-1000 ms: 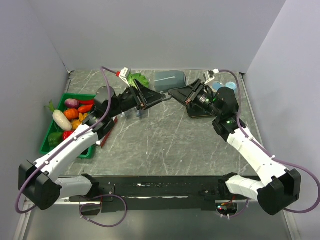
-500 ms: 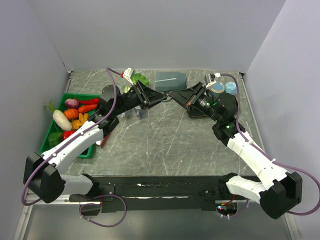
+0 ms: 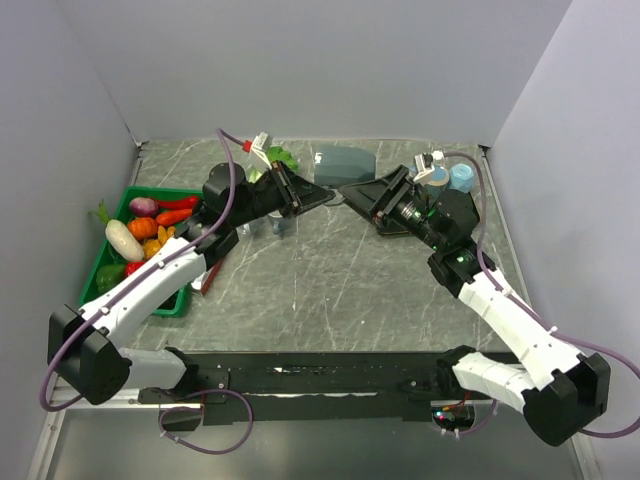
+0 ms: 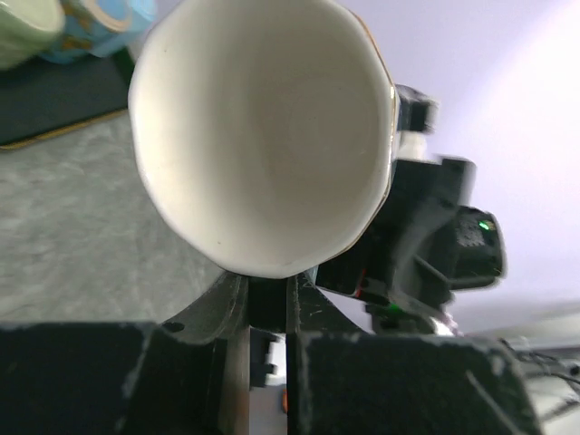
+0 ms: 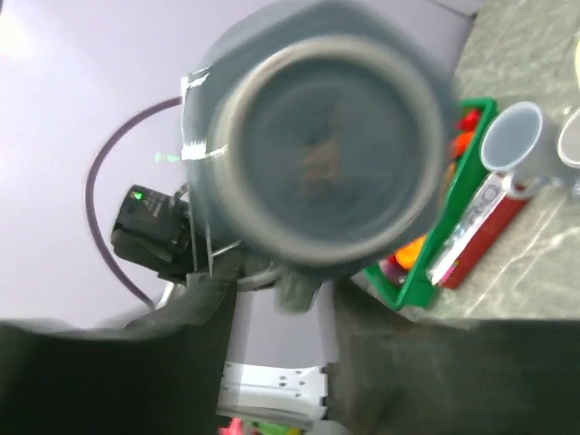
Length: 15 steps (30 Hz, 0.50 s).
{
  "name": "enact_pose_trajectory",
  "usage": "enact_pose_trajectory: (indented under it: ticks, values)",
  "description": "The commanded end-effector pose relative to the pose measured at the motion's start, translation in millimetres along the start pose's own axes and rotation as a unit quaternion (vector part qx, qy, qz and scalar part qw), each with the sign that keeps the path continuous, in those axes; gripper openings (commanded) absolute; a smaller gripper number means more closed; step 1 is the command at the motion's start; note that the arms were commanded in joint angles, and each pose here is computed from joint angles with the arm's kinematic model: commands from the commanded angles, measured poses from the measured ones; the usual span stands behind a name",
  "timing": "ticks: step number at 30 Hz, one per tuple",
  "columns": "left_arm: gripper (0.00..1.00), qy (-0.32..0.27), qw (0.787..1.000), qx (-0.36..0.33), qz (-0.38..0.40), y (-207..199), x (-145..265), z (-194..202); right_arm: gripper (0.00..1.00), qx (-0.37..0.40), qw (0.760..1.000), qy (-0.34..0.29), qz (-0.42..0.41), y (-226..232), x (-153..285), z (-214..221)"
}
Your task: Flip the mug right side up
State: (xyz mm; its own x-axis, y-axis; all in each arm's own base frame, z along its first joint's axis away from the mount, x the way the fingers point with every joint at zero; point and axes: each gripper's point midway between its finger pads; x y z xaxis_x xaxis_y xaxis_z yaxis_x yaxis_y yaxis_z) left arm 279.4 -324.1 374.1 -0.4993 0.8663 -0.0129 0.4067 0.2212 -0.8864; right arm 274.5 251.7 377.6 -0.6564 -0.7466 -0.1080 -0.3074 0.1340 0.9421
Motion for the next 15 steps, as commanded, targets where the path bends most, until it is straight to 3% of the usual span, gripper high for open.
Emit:
enact_pose_trajectory:
  ticks: [1, 4, 8, 15]
  values:
    - [0.01, -0.065, 0.993, -0.093, -0.018, -18.8, 3.9, -37.6, 0.83, 0.035, 0.999, -0.013, 0.018, -5.7, 10.5, 1.6]
    - [0.01, -0.076, 0.987, -0.121, -0.078, 0.3, 2.3, -48.8, 0.99, 0.039, 0.997, -0.018, 0.063, -29.5, 15.9, 2.1]
    - [0.01, -0.064, 0.972, -0.153, -0.166, 45.4, 4.0, -47.1, 1.0, 0.061, 0.988, -0.024, 0.137, -57.4, 32.2, 1.8]
    - [0.01, -0.049, 0.945, -0.199, -0.257, 101.0, 4.8, -46.7, 1.0, 0.099, 0.948, -0.075, 0.291, -97.8, 77.3, -18.7]
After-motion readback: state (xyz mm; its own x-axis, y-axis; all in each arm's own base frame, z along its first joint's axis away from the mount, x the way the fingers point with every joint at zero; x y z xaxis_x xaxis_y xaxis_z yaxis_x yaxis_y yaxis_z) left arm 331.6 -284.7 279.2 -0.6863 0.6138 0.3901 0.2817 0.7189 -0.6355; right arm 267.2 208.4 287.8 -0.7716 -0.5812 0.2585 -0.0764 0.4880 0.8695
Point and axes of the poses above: each gripper's point midway between its finger pads, its own x axis back along the fingers, its own y axis along the line the jaws close on, z = x × y, and after that the axes turned 4 degrees about -x, right-handed
